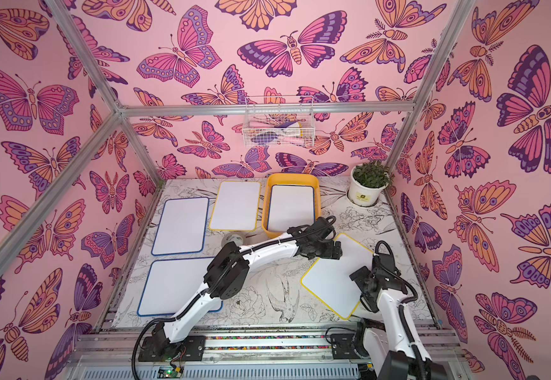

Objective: Put the whiteboard into the storage box
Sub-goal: Pick up the whiteboard at the center of the board.

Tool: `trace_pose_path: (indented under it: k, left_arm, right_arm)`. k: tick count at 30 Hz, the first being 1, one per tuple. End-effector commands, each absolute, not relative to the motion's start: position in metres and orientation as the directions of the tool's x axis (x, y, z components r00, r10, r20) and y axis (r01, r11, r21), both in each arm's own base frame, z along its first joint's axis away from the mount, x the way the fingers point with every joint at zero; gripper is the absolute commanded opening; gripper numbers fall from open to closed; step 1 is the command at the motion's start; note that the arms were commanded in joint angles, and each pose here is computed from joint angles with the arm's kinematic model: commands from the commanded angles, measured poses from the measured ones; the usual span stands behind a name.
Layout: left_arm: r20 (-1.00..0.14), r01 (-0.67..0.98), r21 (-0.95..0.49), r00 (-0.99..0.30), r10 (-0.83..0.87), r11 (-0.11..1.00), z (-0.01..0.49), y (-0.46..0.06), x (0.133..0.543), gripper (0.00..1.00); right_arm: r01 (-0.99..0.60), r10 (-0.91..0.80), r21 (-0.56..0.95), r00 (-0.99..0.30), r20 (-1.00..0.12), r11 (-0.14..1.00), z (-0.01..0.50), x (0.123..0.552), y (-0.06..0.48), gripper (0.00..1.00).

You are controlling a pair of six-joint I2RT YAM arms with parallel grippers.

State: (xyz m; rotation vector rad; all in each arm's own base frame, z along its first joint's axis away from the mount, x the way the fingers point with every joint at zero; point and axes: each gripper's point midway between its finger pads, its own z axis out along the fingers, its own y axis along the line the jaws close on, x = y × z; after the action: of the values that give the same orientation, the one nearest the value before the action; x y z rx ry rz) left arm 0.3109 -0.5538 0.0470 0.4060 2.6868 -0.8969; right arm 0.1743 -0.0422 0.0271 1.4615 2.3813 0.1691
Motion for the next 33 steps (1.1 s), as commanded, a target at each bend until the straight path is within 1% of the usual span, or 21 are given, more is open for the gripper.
trace_pose_path:
  k: [1, 6, 10, 12, 17, 33]
  left_arm:
    - [-0.264, 0.315, -0.479, -0.942, 0.208, 0.82, 0.02, -0.53, 0.3, 0.94]
    - [-0.259, 0.311, -0.479, -0.943, 0.207, 0.821, 0.019, -0.529, 0.299, 0.94]
    - [-0.256, 0.311, -0.474, -0.944, 0.209, 0.824, 0.018, -0.527, 0.298, 0.93]
    - [-0.254, 0.309, -0.473, -0.945, 0.208, 0.825, 0.018, -0.526, 0.297, 0.93]
    - [-0.248, 0.306, -0.473, -0.946, 0.209, 0.826, 0.016, -0.526, 0.296, 0.93]
    - [-0.218, 0.301, -0.489, -0.951, 0.22, 0.818, 0.008, -0.53, 0.291, 0.93]
  right_arm:
    - [0.897, 0.908, 0.194, -0.351, -0.229, 0.396, 0.025, 0.147, -0.048, 0.96]
    - [0.89, 0.911, 0.213, -0.368, -0.186, 0.403, 0.017, 0.147, -0.04, 0.95]
    - [0.874, 0.914, 0.265, -0.39, -0.113, 0.406, 0.003, 0.155, -0.025, 0.95]
    - [0.878, 0.917, 0.264, -0.391, -0.084, 0.399, -0.004, 0.155, -0.021, 0.95]
    - [0.874, 0.916, 0.277, -0.391, -0.088, 0.4, -0.005, 0.158, -0.021, 0.88]
    - [0.854, 0.888, 0.257, -0.457, -0.046, 0.453, -0.007, 0.165, -0.017, 0.9]
